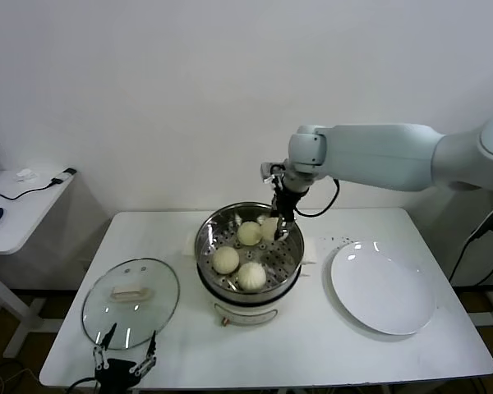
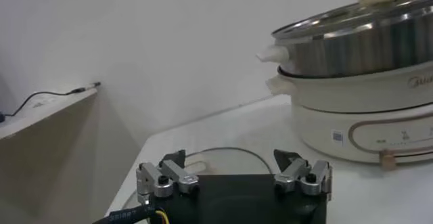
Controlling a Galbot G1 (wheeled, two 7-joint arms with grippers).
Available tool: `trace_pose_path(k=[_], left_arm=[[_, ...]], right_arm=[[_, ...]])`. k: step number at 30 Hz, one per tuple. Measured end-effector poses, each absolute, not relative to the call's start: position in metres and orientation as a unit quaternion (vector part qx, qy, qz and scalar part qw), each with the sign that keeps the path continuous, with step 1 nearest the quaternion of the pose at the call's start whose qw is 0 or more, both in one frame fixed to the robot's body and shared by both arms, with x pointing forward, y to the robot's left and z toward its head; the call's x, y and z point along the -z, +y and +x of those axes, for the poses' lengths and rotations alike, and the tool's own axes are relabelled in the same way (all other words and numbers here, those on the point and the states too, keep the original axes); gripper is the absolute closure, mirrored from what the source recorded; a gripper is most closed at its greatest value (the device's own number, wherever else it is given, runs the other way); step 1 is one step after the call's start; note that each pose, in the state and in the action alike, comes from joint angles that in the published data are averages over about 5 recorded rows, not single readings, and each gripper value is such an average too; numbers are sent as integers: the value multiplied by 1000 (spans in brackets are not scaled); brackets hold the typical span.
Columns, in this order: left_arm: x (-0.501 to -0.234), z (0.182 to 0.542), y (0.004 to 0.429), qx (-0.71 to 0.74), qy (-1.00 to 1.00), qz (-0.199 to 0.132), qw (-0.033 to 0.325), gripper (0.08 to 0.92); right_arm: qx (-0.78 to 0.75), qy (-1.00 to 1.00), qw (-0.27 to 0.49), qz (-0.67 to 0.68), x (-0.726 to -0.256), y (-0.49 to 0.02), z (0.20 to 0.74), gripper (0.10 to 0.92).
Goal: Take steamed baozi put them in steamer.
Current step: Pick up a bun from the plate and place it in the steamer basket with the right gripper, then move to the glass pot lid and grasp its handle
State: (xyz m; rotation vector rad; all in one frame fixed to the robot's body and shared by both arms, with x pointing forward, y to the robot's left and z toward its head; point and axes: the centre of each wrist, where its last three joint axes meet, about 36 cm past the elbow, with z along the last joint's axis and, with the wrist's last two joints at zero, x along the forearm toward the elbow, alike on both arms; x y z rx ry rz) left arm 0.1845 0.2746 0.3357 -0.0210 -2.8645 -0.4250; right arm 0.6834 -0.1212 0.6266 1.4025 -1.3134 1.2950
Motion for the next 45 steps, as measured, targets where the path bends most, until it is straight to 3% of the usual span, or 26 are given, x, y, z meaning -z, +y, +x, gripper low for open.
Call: trace_pose_path(k=[9,20,32,45], left_arm=[[-332,183,275,145,-981,-7,127,177],[-331,185,277,146,-981,-6,127,177],[-332,187,277,148,-981,-7,126,177],[-338,193,282,156,-981,3,114,177]], right_arm=[[-517,-500,415,557,-591,-111,674,460],[-513,-500,416,560,-583,-110,672,215],[-495,-531,388,567,-621,-139,673,200],[-412,-661,264,569,-648,-242,651,200]])
